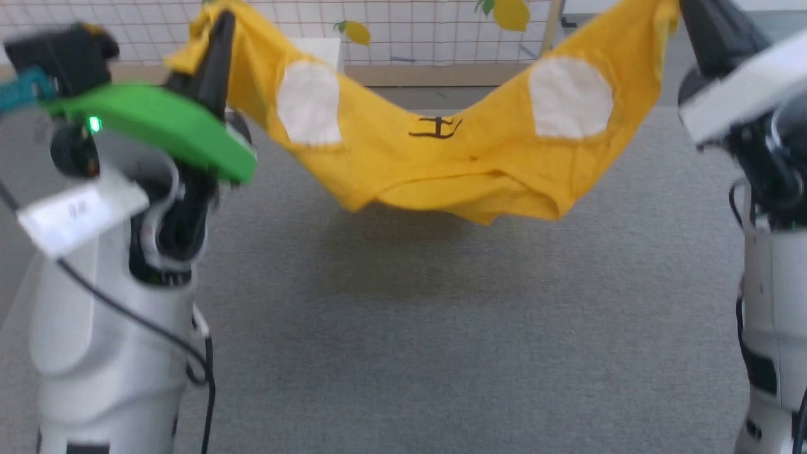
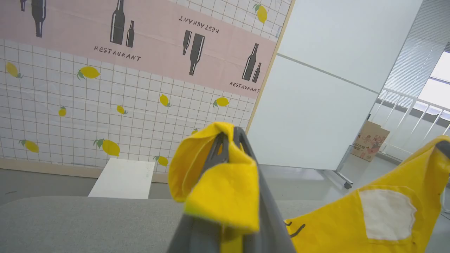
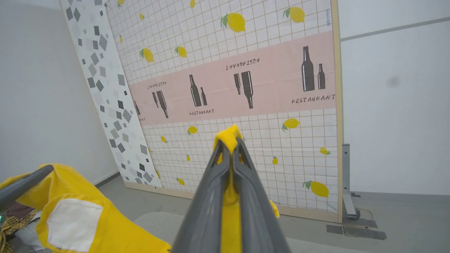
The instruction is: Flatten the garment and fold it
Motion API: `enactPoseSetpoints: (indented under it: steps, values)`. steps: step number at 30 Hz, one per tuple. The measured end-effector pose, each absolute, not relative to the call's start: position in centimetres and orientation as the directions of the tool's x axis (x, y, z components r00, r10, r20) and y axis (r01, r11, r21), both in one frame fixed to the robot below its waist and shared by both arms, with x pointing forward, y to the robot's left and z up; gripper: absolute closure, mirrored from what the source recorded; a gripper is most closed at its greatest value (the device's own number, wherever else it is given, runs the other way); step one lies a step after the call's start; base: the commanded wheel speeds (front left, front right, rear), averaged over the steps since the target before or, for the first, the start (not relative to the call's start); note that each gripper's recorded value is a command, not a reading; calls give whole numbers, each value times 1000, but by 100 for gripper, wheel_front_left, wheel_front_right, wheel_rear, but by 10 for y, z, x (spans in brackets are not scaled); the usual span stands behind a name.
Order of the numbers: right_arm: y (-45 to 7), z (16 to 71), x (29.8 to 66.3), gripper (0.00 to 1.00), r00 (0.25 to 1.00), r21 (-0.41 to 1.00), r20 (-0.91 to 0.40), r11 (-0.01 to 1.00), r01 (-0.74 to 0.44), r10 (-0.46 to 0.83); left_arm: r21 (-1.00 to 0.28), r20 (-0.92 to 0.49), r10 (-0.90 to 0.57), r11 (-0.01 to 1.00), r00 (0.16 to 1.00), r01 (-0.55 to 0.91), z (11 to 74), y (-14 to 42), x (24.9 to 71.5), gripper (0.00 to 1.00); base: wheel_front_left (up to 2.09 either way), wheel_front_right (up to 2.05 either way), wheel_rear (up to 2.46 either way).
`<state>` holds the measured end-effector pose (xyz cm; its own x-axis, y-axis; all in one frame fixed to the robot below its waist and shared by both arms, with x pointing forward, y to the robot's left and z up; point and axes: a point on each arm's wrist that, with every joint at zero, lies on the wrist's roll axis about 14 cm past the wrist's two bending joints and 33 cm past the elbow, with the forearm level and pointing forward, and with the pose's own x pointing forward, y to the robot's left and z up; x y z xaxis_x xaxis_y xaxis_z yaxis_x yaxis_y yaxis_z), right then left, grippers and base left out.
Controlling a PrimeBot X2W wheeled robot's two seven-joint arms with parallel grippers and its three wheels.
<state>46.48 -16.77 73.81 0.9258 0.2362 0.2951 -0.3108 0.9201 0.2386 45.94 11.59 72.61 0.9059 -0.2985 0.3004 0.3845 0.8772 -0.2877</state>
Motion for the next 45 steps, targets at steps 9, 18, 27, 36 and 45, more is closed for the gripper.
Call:
enactPoseSetpoints:
  steps: [9,18,27,36,45]
  values:
    - [-155,821,486,100,896,90,372,951,-295,243,-241,279,-303,896,911,372,783,94,512,100,0,0,0]
    - [-151,817,528,100,934,36,282,970,-240,221,-297,246,-257,898,935,325,798,90,552,100,0,0,0]
    - [-162,803,576,100,952,-50,255,986,-159,167,-295,342,-209,902,916,315,816,89,592,100,0,0,0]
    - [-197,818,631,100,914,-329,391,944,32,105,-331,586,-123,866,801,375,836,97,633,100,0,0,0]
    - [-213,752,695,100,911,-531,388,842,98,139,-401,609,-74,830,789,387,758,118,693,100,0,0,0]
